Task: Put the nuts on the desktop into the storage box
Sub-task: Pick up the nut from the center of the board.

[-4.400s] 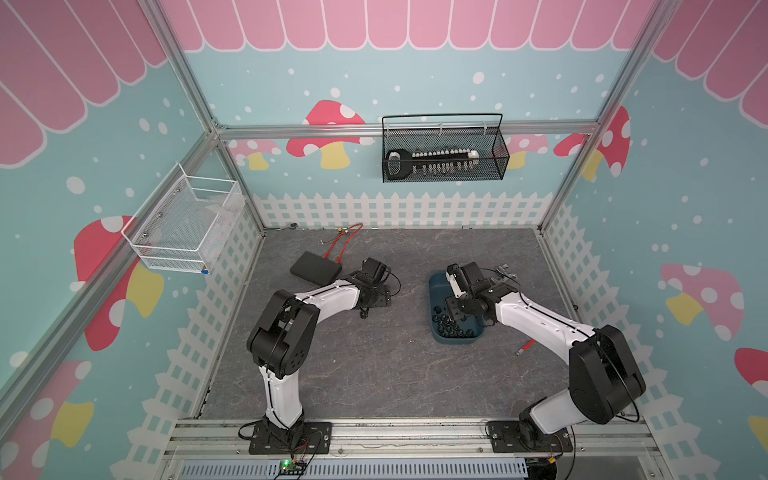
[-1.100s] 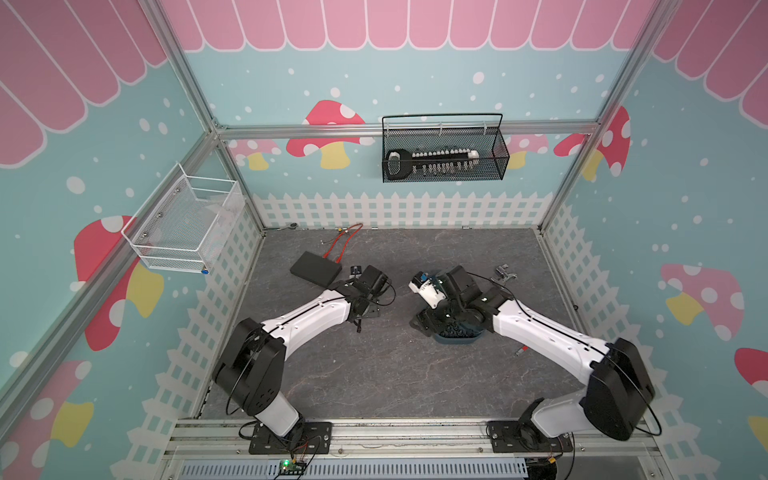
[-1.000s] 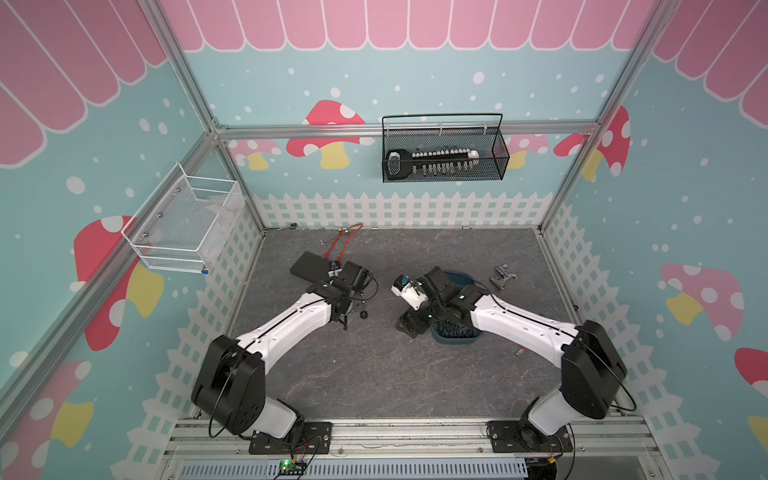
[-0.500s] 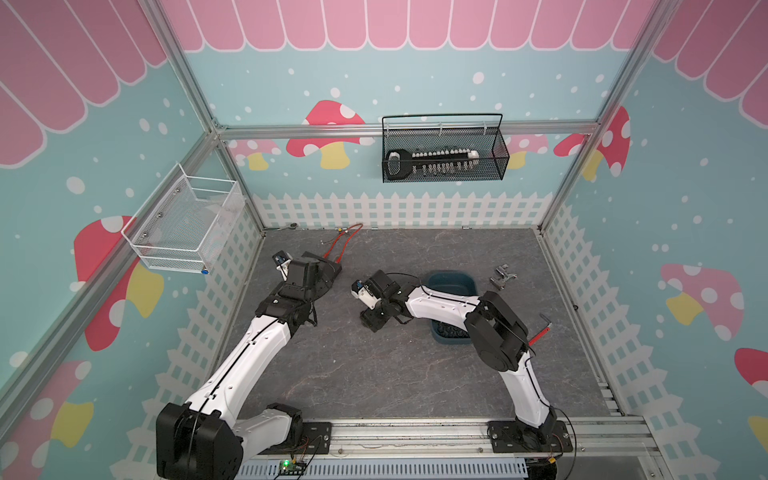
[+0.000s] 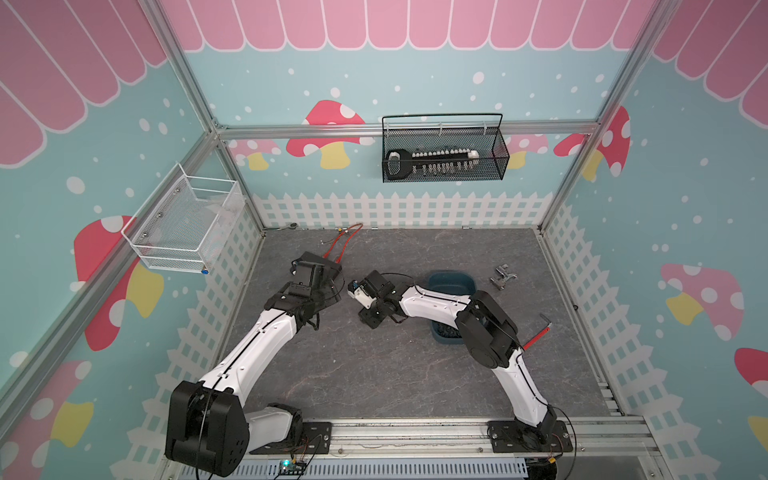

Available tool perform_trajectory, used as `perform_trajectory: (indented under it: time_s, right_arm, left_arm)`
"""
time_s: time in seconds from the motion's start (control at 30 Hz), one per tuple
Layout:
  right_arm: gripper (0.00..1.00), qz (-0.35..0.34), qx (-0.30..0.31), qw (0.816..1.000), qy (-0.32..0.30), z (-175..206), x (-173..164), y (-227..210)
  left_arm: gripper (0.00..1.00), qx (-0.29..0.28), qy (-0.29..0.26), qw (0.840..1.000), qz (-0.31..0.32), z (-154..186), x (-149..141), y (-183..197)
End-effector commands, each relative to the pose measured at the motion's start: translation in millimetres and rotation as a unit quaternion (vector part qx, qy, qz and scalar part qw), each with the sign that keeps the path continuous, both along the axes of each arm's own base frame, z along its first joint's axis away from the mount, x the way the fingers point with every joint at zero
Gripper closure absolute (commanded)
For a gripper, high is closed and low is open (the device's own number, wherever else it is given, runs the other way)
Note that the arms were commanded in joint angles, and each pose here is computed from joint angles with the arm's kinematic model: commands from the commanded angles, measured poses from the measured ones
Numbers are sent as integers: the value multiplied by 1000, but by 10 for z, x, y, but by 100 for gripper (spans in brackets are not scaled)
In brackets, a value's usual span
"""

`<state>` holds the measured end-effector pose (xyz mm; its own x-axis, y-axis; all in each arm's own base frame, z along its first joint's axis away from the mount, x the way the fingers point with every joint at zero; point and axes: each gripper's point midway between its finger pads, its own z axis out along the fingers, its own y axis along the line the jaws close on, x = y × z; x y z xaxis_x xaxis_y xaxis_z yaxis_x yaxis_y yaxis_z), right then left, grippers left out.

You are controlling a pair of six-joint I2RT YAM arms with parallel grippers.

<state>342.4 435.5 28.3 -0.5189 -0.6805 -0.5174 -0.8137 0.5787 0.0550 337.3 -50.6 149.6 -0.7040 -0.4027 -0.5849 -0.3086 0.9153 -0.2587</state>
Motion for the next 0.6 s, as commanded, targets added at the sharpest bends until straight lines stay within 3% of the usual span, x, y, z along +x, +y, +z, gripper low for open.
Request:
perform_trajectory:
  time_s: [0.0, 0.2, 0.5, 0.57]
  right_arm:
    - [57, 2, -17, 1000, 11, -160, -33, -6]
    - [61, -5, -23, 1000, 6, -209, 10, -6]
    - [90, -13, -33, 999, 11, -282, 13, -38]
    - [91, -15, -34, 999, 9, -269, 20, -48]
  left_arm:
    - [23, -12, 1, 999, -42, 77, -137, -85]
    - [22, -40, -2, 995, -90, 186, -271, -236]
    - [21, -44, 7, 994, -104, 119, -353, -264]
    - [21, -45, 7, 993, -106, 119, -348, -273]
